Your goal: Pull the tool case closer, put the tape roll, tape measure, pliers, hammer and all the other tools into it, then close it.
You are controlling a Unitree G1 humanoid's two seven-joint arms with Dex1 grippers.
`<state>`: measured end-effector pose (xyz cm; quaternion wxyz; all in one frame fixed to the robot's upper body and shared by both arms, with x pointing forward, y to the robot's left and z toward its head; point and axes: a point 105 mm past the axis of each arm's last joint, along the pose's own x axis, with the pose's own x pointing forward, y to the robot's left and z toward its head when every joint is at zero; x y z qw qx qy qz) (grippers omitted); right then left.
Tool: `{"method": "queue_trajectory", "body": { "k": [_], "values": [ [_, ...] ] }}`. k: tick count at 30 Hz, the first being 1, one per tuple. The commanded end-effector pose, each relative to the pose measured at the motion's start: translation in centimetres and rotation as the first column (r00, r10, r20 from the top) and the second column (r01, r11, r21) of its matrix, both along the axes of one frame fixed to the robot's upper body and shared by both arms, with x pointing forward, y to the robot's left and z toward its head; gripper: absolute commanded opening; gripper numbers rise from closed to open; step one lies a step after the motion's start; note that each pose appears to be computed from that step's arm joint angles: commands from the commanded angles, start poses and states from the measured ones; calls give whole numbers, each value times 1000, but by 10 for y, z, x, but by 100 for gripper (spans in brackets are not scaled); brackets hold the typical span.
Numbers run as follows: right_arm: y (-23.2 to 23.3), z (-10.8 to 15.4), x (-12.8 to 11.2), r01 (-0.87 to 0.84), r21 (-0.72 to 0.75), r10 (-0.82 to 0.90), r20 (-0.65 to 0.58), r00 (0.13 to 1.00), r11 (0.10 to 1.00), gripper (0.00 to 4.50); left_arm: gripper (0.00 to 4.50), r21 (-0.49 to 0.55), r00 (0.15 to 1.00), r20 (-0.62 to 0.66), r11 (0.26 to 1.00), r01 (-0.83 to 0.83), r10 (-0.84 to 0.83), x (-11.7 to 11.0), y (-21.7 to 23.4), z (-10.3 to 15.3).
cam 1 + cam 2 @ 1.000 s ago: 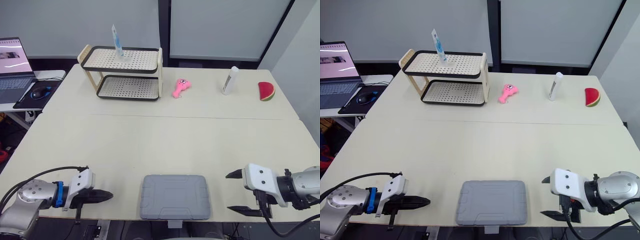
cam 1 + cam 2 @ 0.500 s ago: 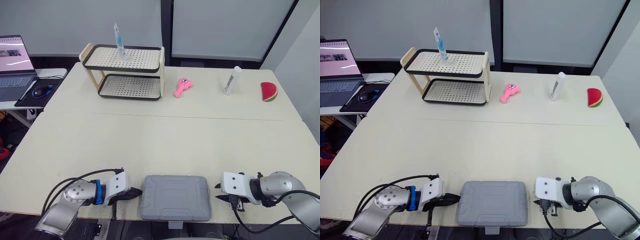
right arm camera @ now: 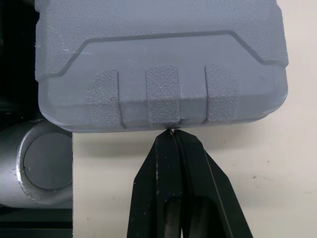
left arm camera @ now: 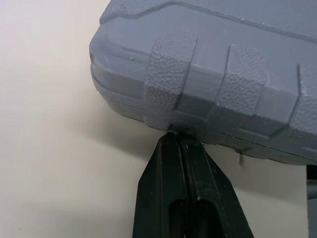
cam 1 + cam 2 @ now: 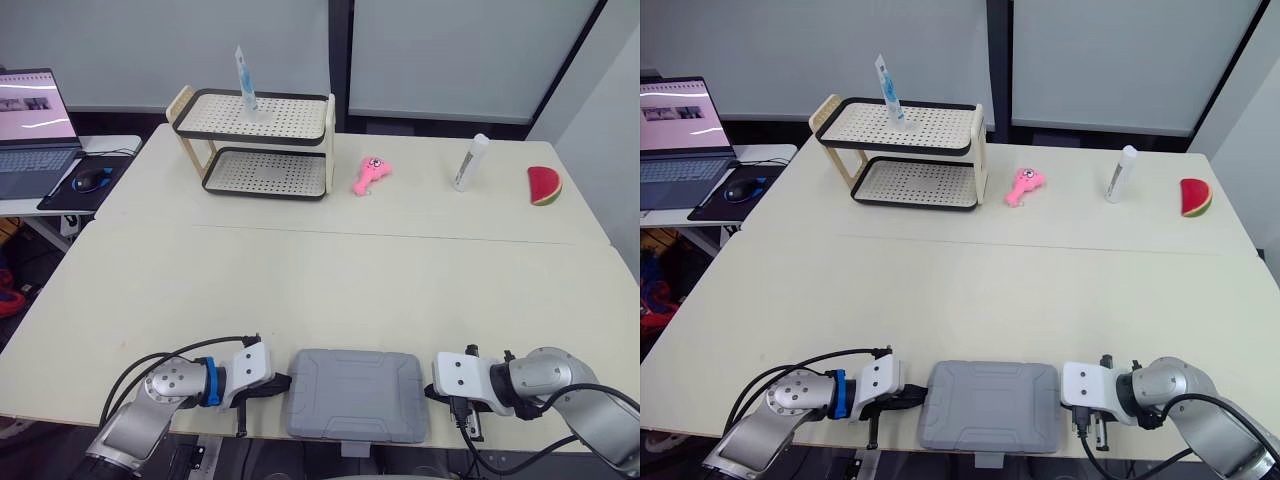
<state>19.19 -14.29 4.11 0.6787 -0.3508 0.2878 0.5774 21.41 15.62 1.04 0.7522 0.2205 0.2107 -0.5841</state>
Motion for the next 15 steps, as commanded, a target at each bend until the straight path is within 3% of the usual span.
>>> {"method": "queue_trajectory", "body": {
  "k": [1, 8, 15],
  "values": [
    [9, 9, -2, -33, 35, 33, 14, 999, 999, 2, 0, -34, 999, 36, 999, 34, -32, 2, -13, 8],
    [-3, 11, 6, 5, -4, -4, 41, 999, 1000, 2, 0, -13, 999, 32, 1000, 17, -16, 0, 1, 10],
    [-32, 51, 21, 24, -1, -24, 142, 990, 1000, 2, 0, 53, 997, 43, 996, -65, 63, -2, 62, 34]
  ]
}}
